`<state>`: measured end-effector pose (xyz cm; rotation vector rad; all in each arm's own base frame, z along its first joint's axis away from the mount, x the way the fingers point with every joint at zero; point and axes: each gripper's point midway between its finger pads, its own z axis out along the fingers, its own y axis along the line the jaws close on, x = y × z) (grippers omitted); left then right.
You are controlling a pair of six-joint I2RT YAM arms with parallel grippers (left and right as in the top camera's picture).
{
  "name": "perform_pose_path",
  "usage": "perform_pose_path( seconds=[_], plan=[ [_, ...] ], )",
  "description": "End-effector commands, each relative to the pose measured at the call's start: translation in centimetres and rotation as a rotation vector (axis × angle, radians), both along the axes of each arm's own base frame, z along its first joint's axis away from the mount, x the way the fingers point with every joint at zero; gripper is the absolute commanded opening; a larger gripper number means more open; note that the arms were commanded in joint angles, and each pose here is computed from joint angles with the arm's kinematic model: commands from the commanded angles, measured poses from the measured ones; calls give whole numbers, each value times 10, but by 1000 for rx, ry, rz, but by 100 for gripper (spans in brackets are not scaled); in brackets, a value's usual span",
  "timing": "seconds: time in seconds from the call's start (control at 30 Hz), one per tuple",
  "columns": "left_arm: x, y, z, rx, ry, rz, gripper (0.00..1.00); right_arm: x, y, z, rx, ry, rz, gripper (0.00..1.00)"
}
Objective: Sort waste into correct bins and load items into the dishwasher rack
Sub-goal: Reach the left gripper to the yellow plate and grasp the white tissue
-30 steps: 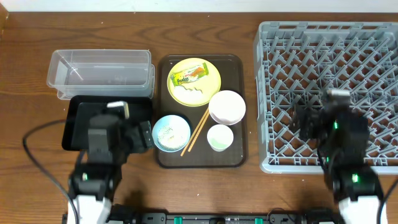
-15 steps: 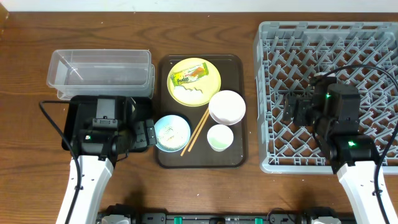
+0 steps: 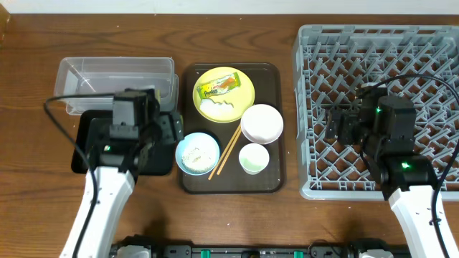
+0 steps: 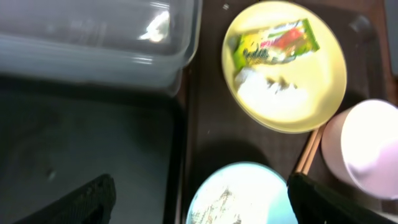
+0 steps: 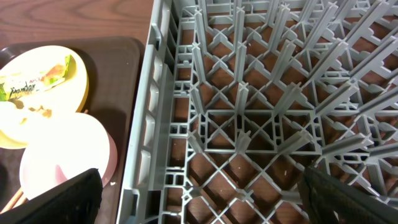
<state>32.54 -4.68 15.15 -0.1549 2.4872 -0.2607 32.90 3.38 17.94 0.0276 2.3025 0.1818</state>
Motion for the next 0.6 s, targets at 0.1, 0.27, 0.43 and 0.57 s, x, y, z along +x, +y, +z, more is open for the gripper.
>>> perform_pose_path(
  seconds=[0.1,0.27,0.43,0.57],
  plan=[
    [47,-20,28,0,-49,-44,88,4,5,12,0,-29,21,99],
    [74,-54,26,-20,-26,-93,87,4,5,12,0,-29,22,99],
    [83,-85,-14,-129,84,10,87,4,5,11,0,-29,22,99],
    [83,-105,-49,-174,174,74,87,4,5,11,0,-28,22,99]
  ],
)
